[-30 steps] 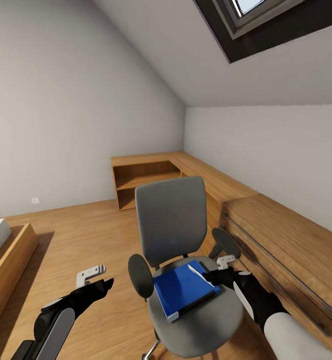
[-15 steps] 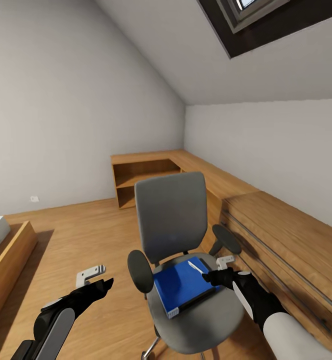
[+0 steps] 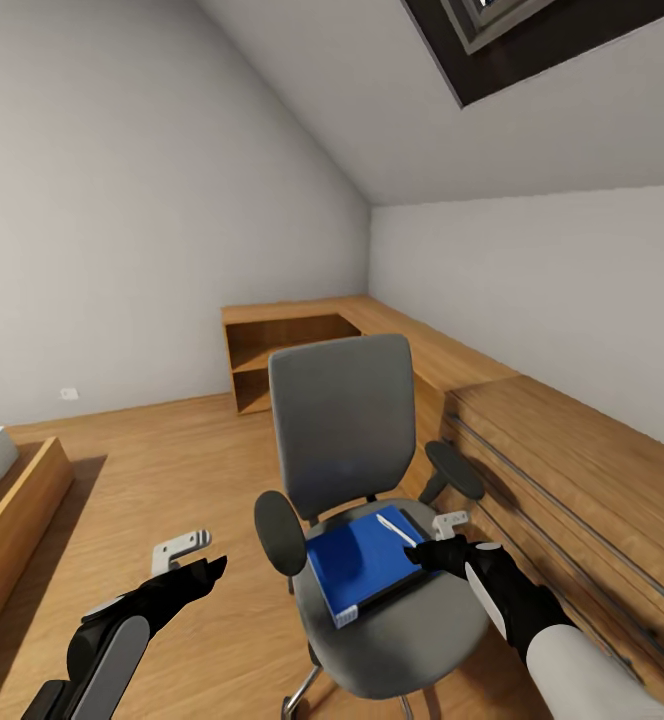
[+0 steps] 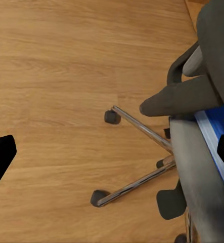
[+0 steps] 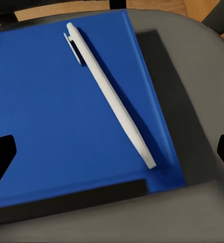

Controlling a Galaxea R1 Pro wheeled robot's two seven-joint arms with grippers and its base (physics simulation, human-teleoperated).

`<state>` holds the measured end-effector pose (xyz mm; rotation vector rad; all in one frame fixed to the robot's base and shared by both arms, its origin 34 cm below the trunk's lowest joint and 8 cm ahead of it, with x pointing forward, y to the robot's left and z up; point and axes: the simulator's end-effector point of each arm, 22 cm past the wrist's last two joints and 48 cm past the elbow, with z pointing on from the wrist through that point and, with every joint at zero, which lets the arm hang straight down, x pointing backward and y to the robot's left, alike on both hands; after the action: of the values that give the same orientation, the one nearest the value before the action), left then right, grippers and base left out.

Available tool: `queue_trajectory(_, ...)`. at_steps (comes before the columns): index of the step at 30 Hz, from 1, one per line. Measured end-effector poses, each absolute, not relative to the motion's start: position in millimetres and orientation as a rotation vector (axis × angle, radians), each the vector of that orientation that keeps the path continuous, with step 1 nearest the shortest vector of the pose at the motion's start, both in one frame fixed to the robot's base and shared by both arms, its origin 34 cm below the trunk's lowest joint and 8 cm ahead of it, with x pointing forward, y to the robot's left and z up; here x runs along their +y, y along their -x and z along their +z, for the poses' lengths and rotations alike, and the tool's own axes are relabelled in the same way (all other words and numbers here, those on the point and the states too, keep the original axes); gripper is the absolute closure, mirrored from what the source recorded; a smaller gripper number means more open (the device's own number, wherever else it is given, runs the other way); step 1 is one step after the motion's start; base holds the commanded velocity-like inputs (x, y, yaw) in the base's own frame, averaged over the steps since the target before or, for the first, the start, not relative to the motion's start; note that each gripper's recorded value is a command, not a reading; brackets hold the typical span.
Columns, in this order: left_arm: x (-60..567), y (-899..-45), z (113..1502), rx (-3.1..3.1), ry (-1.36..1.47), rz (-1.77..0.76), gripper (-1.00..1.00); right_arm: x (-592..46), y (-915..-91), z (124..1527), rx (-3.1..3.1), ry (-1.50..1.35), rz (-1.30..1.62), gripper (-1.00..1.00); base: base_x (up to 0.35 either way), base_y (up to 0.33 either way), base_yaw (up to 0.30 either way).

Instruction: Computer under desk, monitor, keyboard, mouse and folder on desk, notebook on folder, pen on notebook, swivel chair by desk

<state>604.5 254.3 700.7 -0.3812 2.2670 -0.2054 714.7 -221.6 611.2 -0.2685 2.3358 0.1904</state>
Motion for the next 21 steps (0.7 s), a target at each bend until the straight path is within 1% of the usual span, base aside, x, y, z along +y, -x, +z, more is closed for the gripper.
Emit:
queue_trajectory(14, 257.6, -597.8, 675.6, 2.31, 0.397, -0.195, -1.0, -222.0, -714.4, 605.6, 2.332, 0.268, 0.188, -1.0, 0.002, 0.0, 0.0)
queue_trajectory(21, 259.6, -594.2, 665.1, 2.333, 0.406, -0.188, -1.0, -222.0, -714.3, 605.6, 2.332, 0.269, 0.187, -1.0, 0.129, 0.0, 0.0)
